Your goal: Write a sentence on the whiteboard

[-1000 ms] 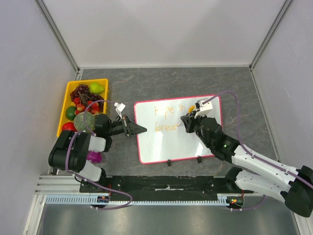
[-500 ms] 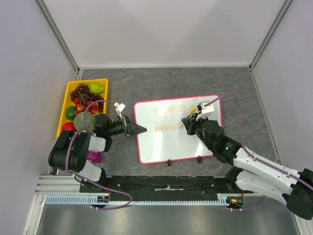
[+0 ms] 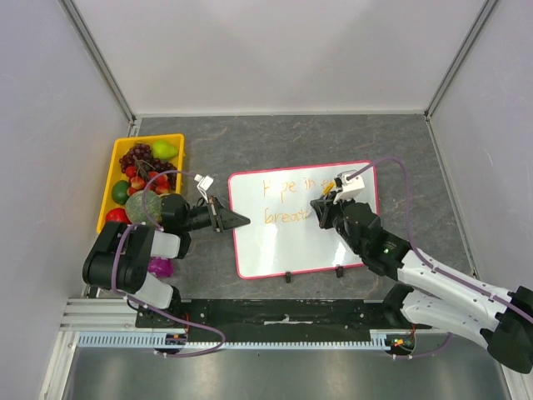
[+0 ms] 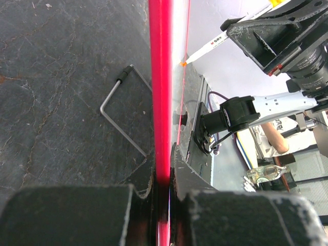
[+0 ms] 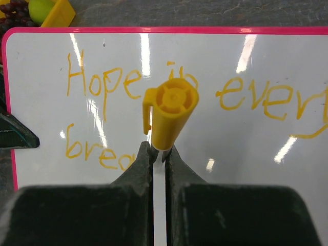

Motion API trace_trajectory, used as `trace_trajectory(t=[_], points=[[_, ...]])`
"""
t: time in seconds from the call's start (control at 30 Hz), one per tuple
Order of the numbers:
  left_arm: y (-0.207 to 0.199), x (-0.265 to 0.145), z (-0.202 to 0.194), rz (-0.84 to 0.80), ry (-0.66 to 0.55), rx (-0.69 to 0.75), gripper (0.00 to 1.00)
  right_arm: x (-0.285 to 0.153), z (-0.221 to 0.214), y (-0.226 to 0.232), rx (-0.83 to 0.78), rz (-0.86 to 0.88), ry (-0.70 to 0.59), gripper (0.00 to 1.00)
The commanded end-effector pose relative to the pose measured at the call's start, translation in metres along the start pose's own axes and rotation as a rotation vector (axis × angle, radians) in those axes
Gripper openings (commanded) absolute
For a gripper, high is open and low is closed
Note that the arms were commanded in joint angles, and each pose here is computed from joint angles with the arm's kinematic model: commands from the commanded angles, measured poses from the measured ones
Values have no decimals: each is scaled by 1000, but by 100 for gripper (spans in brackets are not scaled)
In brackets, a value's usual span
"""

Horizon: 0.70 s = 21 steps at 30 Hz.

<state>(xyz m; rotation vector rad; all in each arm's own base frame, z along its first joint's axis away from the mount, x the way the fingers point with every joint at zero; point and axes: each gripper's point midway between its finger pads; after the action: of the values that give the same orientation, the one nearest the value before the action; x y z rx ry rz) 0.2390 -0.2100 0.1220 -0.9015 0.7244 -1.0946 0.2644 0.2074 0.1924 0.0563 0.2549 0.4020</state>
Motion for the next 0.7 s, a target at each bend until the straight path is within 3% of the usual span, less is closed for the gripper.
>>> trace_trajectory(t=[0.0,0.37,0.67], points=[[22,2,5,67,-37,102,2,1,19,-10,-37,-65,-23,0],[22,2,6,68,-40,103,2,-1,66,-7,-20,-71,-127,0],[22,2,5,69,-39,101,2,13,60,-11,-45,-104,-100,0]])
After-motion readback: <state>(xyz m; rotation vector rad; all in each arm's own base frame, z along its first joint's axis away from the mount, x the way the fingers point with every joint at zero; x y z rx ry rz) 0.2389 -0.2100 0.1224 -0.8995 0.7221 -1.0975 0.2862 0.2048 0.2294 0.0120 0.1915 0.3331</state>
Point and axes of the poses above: each gripper's point midway between its finger pads, its own x axis out along the fingers, its own y axis along the line the jaws close on, z = x × y, and after that the axes turned 9 degrees about -x, right-handed
